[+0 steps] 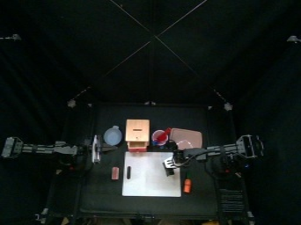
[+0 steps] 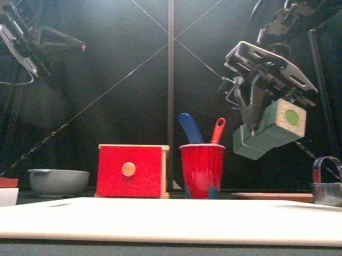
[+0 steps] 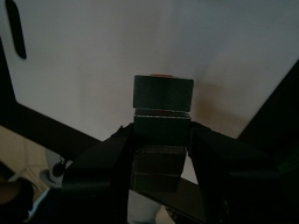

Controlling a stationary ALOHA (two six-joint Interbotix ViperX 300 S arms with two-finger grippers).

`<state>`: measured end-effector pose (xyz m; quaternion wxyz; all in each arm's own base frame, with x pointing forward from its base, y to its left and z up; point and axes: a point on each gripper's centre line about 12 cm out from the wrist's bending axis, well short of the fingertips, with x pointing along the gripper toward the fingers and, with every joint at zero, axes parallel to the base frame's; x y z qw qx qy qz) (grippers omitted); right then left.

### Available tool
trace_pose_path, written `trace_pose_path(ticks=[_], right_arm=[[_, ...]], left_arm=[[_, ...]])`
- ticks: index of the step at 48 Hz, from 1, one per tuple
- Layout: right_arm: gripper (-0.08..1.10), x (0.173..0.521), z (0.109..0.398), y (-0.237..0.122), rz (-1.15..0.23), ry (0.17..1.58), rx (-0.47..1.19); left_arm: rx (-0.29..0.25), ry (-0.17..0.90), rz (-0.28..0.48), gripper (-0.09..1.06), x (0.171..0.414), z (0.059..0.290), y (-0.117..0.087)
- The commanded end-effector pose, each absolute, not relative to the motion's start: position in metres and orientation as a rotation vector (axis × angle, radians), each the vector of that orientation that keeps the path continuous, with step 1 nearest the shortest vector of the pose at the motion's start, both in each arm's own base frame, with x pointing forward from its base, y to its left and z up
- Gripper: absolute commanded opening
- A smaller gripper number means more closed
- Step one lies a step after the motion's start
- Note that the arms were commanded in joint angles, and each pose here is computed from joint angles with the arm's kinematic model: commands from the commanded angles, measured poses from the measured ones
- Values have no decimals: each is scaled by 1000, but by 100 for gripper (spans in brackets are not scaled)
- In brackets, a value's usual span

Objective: Place sushi on board then cut the sushi with the knife then place the pieces on the plate
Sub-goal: Pick knife at handle with right hand

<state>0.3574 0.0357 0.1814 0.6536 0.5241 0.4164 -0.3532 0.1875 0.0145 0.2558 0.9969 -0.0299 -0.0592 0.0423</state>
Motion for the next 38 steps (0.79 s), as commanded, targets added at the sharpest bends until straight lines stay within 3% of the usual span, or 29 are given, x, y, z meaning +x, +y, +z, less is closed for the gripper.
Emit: trace_pose_path(ticks=[1, 14, 23, 28, 32, 38], right_arm=[[64, 376, 186, 37, -822, 864, 1204], [86, 415, 152, 62, -818, 910, 1206], [90, 416, 165, 59, -790, 889, 1185], [90, 391, 187, 48, -830, 892, 1116], [90, 349, 208, 34, -896, 897, 1055], [90, 293, 230, 5, -857, 803, 1048]], left_arm=[[-59, -128, 85, 12, 189, 259, 15], [-61, -99, 92, 12, 186, 247, 16], [-63, -94, 89, 12, 185, 245, 15], [-63, -99, 89, 12, 186, 247, 15], [-61, -105, 89, 12, 186, 250, 15], [-59, -123, 92, 12, 188, 257, 16]])
